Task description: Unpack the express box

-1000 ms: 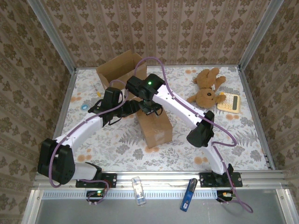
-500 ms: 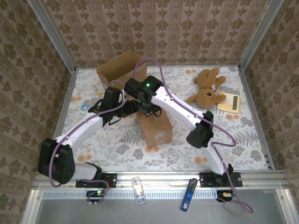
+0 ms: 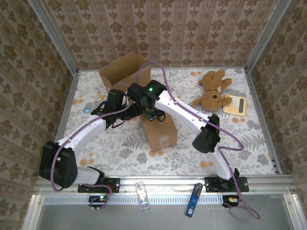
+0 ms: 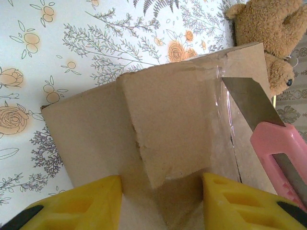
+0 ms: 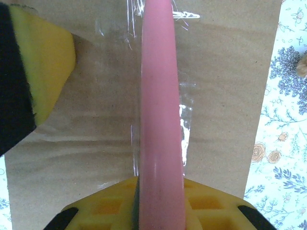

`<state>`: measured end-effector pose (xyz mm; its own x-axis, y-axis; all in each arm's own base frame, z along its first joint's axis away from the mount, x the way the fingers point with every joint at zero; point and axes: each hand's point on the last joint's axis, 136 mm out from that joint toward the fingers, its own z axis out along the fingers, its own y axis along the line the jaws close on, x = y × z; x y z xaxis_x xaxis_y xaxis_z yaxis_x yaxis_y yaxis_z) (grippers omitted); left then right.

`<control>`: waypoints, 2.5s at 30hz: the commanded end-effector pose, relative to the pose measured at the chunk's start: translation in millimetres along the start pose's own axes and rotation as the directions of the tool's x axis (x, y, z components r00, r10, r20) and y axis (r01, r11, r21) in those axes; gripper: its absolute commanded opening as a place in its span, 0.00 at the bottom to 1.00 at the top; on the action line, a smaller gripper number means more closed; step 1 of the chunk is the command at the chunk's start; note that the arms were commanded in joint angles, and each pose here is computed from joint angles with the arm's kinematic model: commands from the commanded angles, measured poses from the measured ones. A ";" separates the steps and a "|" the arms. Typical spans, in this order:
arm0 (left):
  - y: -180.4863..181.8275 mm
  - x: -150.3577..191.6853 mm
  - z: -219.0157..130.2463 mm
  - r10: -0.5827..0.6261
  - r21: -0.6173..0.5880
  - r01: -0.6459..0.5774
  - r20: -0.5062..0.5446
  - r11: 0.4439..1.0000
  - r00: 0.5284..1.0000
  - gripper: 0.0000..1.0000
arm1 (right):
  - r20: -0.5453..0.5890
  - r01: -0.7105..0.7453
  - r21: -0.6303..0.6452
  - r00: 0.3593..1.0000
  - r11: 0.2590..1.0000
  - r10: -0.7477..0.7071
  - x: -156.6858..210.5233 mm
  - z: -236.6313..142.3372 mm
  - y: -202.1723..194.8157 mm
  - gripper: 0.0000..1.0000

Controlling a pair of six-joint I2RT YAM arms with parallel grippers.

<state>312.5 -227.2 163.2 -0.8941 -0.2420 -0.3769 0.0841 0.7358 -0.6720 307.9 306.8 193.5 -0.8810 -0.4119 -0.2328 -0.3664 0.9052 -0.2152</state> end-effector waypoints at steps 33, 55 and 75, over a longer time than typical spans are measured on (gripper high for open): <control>53.7 32.4 16.8 -0.071 -0.191 0.050 -0.107 0.980 0.992 0.43 | -0.053 0.001 -0.014 0.999 1.000 -0.002 36.5 -14.0 -3.4 0.00; 56.4 33.5 18.8 -0.076 -0.199 0.052 -0.111 0.979 0.991 0.43 | -0.083 0.001 -0.024 0.997 1.000 -0.003 59.9 -15.3 5.3 0.00; 57.3 33.9 21.1 -0.074 -0.200 0.049 -0.117 0.979 0.990 0.43 | -0.138 0.002 -0.024 0.990 1.000 -0.005 94.4 -20.0 6.5 0.00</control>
<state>318.6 -230.8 161.1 -0.8927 -0.2409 -0.3809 0.0898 0.7331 -0.6741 243.1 285.6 188.5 -0.8968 -0.4044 -0.1794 -0.3657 0.9058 -0.2140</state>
